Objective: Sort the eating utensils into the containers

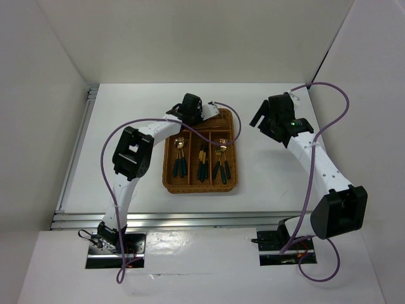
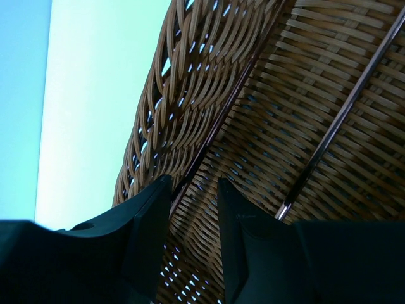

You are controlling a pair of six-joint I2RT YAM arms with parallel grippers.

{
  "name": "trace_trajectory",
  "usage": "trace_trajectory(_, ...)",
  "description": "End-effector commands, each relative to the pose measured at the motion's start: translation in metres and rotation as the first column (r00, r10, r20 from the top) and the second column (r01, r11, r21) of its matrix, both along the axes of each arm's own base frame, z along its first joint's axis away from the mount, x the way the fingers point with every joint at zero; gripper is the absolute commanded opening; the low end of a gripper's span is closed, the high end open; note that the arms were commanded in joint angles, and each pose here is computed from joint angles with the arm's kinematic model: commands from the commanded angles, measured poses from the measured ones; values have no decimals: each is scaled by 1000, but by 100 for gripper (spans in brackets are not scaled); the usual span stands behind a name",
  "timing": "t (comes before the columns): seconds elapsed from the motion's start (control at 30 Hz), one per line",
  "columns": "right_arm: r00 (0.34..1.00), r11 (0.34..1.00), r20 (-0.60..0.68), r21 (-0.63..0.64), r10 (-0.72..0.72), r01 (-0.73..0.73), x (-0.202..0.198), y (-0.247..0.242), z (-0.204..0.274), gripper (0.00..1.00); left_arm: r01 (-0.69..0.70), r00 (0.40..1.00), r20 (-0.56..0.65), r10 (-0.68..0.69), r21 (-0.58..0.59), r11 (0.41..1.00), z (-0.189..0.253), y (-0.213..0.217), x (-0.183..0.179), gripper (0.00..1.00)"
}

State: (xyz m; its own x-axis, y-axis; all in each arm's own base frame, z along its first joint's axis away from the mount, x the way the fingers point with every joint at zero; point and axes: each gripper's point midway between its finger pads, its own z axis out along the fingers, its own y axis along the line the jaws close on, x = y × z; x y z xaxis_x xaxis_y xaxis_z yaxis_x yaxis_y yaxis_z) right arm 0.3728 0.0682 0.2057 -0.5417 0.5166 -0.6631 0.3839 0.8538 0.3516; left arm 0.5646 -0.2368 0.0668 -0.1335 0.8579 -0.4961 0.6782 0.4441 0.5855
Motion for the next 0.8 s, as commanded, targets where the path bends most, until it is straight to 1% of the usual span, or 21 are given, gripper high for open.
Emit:
trace_trajectory(0.0, 999, 1000, 37, 3, -12, 12, 7, -1, 11, 86, -7, 999, 39, 7, 10, 1000, -2, 3, 6, 48)
trace_trajectory(0.1, 1000, 1000, 28, 1, -12, 12, 6, -1, 10, 86, -18, 997, 74, 17, 14, 1000, -1, 4, 13, 47)
trace_trajectory(0.13, 1000, 1000, 28, 1, -12, 12, 6, -1, 10, 86, -28, 997, 67, 26, 26, 999, -8, 6, 13, 47)
trace_trajectory(0.2, 1000, 1000, 28, 1, -12, 12, 6, -1, 10, 86, -28, 997, 69, 26, 24, 999, -12, 6, 14, 44)
trace_trajectory(0.23, 999, 1000, 29, -5, -18, 19, 6, -3, 12, 86, -28, 996, 80, 26, 19, 999, -7, 4, 17, 42)
trace_trajectory(0.27, 999, 1000, 30, 2, -25, 24, 6, -3, 12, 86, -26, 998, 66, 25, 12, 1000, -14, 3, 16, 39)
trace_trajectory(0.33, 999, 1000, 30, 2, -25, 25, 6, -3, 12, 86, -26, 998, 66, 25, 12, 1000, -11, 2, 16, 35)
trace_trajectory(0.37, 999, 1000, 21, 0, -25, 25, 4, -3, 11, 86, -17, 998, 63, 17, 6, 1000, -11, 1, 16, 29)
trace_trajectory(0.43, 999, 1000, 21, 0, -25, 25, 4, -3, 11, 86, -23, 999, 49, 22, 6, 1000, -14, 1, 14, 25)
trace_trajectory(0.47, 999, 1000, 21, 0, -25, 25, 4, -3, 11, 86, -14, 999, 45, 14, 0, 1000, -14, 0, 13, 21)
trace_trajectory(0.6, 1000, 1000, 12, -2, -24, 25, 3, -4, 7, 86, 6, 1000, -8, -7, -23, 1000, -21, -5, 5, 13)
trace_trajectory(0.63, 1000, 1000, 12, -2, -24, 25, 3, -4, 7, 86, 14, 1000, 0, -14, -33, 999, -11, -8, 6, 10)
trace_trajectory(0.67, 1000, 1000, 12, -2, -24, 25, 3, -4, 7, 86, 22, 1000, 0, -22, -60, 998, -6, -12, 5, 9)
trace_trajectory(0.7, 999, 1000, 21, 0, -25, 25, 4, -3, 8, 86, 20, 1000, -23, -21, -69, 997, -9, -13, 1, 7)
trace_trajectory(0.77, 1000, 1000, 11, 4, -18, 18, 3, -2, 4, 84, 22, 999, -24, -24, -89, 996, 0, -15, -1, 3)
